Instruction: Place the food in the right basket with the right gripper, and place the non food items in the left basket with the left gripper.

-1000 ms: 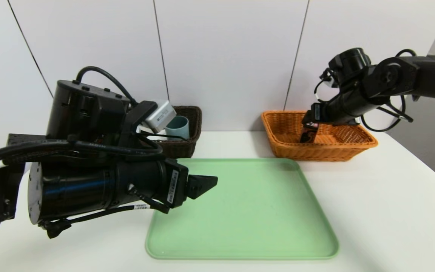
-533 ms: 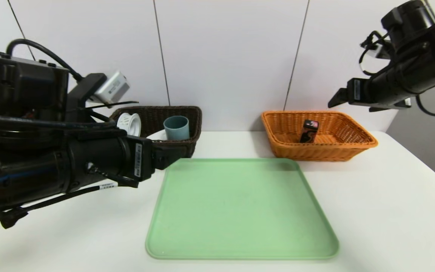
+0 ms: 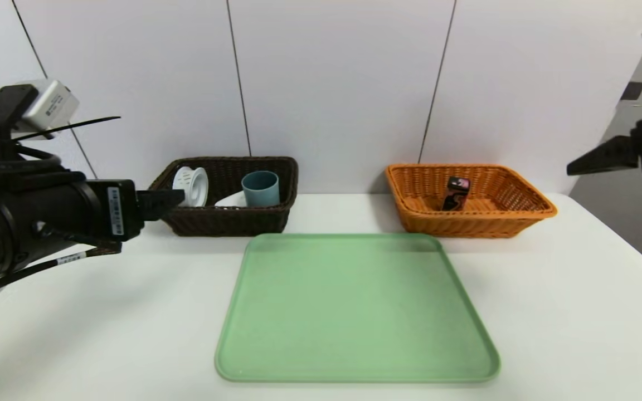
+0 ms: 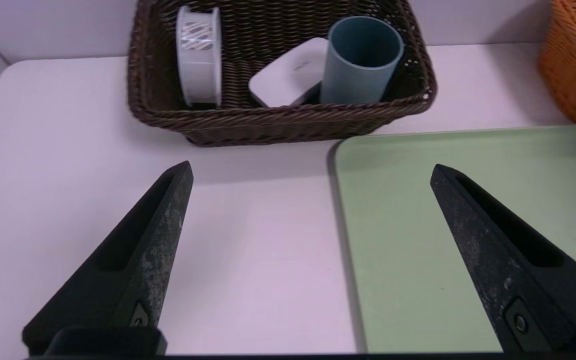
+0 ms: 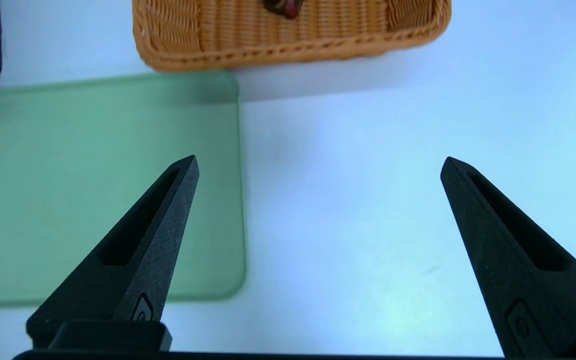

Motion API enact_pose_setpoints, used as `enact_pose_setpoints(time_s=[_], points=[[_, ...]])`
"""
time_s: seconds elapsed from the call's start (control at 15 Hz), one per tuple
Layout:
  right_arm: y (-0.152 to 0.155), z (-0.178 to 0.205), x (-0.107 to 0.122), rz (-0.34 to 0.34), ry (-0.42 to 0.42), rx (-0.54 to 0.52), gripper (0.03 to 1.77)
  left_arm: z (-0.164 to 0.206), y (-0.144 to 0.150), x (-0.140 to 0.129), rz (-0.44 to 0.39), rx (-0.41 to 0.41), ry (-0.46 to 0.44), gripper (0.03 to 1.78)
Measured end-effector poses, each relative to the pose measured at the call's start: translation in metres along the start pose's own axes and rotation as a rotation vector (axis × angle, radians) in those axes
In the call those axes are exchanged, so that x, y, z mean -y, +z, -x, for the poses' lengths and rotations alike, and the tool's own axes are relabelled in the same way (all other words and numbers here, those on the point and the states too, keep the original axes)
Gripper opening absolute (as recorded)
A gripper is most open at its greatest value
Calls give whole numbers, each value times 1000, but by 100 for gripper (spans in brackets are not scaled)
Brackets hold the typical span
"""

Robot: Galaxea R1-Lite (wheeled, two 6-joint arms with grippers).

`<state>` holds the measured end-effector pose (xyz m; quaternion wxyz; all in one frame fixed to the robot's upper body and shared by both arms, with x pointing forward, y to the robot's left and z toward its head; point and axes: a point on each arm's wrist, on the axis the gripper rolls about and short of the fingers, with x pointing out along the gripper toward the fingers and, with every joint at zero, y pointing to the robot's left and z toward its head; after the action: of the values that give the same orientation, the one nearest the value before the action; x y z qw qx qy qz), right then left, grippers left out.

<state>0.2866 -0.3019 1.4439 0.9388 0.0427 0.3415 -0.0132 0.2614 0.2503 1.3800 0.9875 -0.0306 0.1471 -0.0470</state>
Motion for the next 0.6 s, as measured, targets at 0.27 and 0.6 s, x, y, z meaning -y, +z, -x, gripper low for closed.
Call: enact_pose_setpoints(time_s=[0.27,0.6], points=[[-53,45,16,27,14,17,169,20,-8,-25,24,16,92,169],[-108,84,34,26,29,83,169,55,-32,-55,-47,54,203,169]])
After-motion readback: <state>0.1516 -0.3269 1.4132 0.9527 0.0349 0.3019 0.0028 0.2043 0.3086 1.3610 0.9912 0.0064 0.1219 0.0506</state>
